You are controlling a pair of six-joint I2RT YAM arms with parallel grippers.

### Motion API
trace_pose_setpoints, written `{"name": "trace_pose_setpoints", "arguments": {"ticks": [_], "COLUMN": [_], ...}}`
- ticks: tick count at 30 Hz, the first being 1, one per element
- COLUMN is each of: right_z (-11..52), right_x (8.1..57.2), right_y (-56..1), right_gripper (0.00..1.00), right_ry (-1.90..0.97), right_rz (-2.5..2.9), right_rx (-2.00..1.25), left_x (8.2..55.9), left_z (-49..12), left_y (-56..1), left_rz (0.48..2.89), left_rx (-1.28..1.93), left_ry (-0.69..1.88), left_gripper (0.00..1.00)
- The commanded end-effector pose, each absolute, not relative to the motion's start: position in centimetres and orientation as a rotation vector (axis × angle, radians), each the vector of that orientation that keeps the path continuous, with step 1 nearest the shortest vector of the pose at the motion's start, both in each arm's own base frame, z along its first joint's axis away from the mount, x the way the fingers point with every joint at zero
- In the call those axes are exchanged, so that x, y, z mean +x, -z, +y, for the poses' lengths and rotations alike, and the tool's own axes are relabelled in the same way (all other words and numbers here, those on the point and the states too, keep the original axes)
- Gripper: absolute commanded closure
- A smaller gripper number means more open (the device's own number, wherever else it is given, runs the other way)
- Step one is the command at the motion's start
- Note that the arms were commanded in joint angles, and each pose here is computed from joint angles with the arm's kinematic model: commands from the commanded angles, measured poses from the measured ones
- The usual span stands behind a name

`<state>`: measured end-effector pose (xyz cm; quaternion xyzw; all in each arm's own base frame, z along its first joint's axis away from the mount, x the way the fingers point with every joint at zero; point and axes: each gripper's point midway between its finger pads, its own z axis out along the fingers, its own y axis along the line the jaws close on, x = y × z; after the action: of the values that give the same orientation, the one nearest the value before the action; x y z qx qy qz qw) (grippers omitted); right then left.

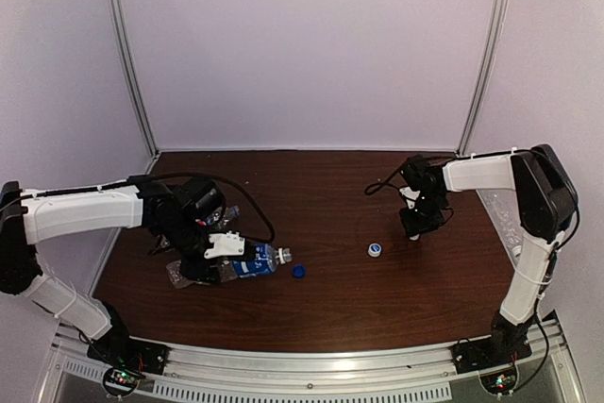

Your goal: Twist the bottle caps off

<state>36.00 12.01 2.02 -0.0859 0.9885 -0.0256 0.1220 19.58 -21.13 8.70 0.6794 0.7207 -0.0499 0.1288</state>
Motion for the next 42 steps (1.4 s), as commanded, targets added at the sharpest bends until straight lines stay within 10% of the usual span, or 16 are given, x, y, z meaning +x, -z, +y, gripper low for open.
{"name": "trace_pose_setpoints", "arguments": {"ticks": [1, 10, 42], "right_z": [11.8, 12.5, 12.6], "right_x": [35.6, 36.0, 36.9], "right_y": [-1.2, -2.5, -7.5], "right_gripper": [0.57, 0.31, 0.23], "right_ry": [0.082, 0.031, -0.002], "right_rz": [2.904, 2.888, 2.765], "right_rx": [-0.24, -0.224, -0.211], "left_x": [15.9, 14.2, 14.6], "left_z": [-20.5, -20.1, -20.2], "left_y": [-7.1, -6.1, -5.6], "left_rz": [2.258, 2.355, 2.298], "left_rx": [1.959, 1.931, 1.997], "left_ry": [0.349, 0.435, 0.382], "left_gripper": [0.55, 0.49, 0.19]}}
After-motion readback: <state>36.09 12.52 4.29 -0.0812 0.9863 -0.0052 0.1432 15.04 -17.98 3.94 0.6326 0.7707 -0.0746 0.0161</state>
